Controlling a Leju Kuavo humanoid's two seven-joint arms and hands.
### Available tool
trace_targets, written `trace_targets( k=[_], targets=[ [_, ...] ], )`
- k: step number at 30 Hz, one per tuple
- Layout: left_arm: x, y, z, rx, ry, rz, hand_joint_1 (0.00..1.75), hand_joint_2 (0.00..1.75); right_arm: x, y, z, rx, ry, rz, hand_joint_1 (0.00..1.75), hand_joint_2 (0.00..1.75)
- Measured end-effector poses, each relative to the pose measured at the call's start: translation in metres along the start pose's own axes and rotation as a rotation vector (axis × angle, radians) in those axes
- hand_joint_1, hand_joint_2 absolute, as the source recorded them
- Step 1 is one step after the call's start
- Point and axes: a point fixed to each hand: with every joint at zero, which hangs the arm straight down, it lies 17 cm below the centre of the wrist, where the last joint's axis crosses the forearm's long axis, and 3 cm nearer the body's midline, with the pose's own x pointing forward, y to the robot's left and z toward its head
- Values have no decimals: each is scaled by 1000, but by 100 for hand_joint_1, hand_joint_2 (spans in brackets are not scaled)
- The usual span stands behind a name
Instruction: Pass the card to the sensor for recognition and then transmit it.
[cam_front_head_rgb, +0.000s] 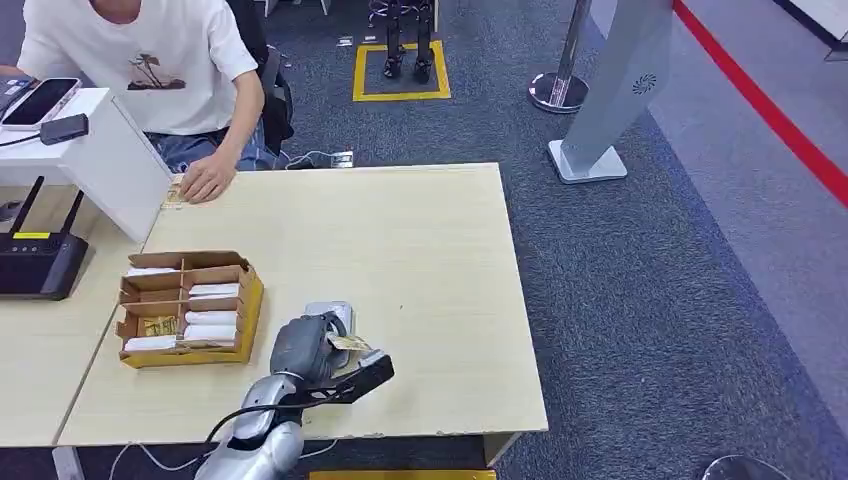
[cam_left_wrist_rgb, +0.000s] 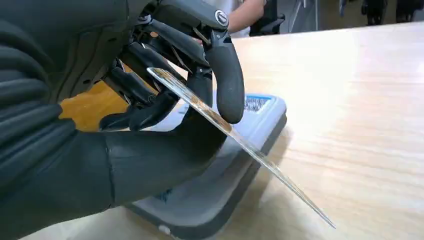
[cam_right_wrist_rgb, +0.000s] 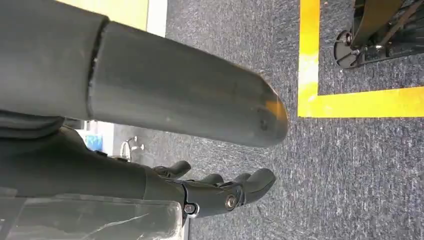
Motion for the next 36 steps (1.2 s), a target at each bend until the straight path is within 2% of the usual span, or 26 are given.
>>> trace_targets(
  k=[7, 12, 15, 22, 28, 32, 36],
  targets=[
    [-4, 27, -3, 92, -11, -1, 175, 175, 0, 2, 0, 8, -1, 12, 0, 0],
    [-27, 84, -7, 248, 6, -11, 175, 175, 1, 2, 1, 11, -3, 19, 0, 0],
    [-54, 128, -8, 341, 31, -60, 175, 175, 1, 3, 1, 13, -4, 22, 0, 0],
    [-143, 240, -4, 496, 165, -212, 175, 175, 2, 3, 1, 12, 0, 45, 0, 0],
    [-184, 282, 7, 554, 258, -295, 175, 175, 8, 3, 2, 10, -5, 60, 0, 0],
    [-235, 329, 18, 592, 358, -371, 175, 175, 13, 2, 3, 5, -8, 76, 0, 0],
    [-270, 347, 28, 592, 427, -400, 175, 175, 18, 1, 4, 2, -16, 81, 0, 0]
  ],
)
